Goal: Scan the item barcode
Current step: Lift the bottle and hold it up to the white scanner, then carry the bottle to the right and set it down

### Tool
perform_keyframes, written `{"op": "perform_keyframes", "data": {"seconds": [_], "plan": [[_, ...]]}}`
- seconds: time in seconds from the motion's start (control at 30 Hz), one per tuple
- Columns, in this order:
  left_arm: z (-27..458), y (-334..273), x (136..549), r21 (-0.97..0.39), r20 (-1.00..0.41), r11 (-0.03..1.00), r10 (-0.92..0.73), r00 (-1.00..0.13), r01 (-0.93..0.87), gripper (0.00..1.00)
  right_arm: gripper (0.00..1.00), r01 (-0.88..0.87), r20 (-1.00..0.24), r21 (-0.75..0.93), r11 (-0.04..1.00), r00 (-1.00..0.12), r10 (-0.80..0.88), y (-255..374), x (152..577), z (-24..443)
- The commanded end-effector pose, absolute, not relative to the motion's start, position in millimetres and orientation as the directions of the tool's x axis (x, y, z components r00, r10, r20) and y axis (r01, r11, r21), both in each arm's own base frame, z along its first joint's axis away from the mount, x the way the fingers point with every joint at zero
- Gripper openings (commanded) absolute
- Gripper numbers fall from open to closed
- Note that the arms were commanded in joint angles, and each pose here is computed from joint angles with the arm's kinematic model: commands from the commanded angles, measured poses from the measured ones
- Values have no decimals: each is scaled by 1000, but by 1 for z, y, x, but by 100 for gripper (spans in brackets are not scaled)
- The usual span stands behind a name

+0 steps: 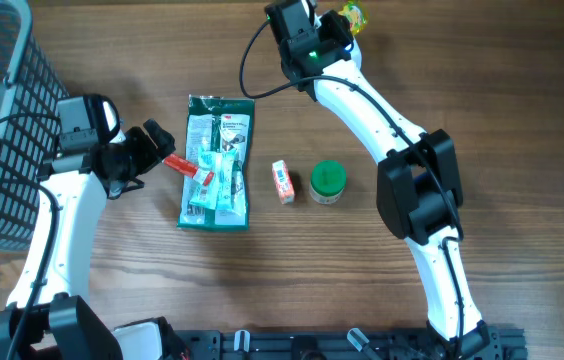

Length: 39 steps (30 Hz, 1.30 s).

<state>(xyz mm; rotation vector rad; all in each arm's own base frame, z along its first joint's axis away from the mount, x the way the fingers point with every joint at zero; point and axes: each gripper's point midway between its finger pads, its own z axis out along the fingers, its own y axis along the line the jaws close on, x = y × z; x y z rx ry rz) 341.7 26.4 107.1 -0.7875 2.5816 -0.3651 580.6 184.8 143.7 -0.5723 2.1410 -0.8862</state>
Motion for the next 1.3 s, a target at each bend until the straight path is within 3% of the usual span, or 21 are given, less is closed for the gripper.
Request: {"op": "perform_keyframes", "data": {"seconds": [0.0,0.1,0.27,0.4,0.5,0.7,0.83,0.93,1.1,1.17,1.27], "plan": [[113,26,344,-372,-319,800,-586,-745,-470,100,6,-130,-511,-677,724,-625,-590,195,582,135],[113,26,344,-372,-319,800,-586,-745,-470,100,6,-215,-507,-626,749,-619,-601,208,578,122],[113,26,344,-372,-319,800,-586,-745,-470,100,6,-203,-587,-502,841,-634,-503,221,576,115],[113,26,344,-372,-319,800,-586,-745,-470,100,4,-179,-582,-526,831,-636,-506,214,578,118],[113,26,344,-372,-319,800,-586,-745,-470,100,4,-70,-583,-592,803,-650,-486,190,580,134],[113,26,344,-372,-319,800,-586,-745,-470,100,4,59,-657,-576,815,-627,-419,147,561,231],[113,26,344,-372,-319,800,-586,-745,-470,100,4,230,-739,-459,858,-635,-225,74,523,302],[113,26,344,-372,-319,800,-586,-745,-470,100,4,299,-758,-305,904,-651,-40,16,488,328],[113,26,344,-372,-319,800,-586,-745,-470,100,4,243,-619,60,968,-752,227,-50,447,309],[113,26,344,-372,-319,800,-586,-745,-470,100,5,328,-483,141,934,-801,354,-90,427,274],[113,26,345,-372,-319,800,-586,-745,-470,100,6,432,-348,128,893,-823,449,-125,404,224]]}}
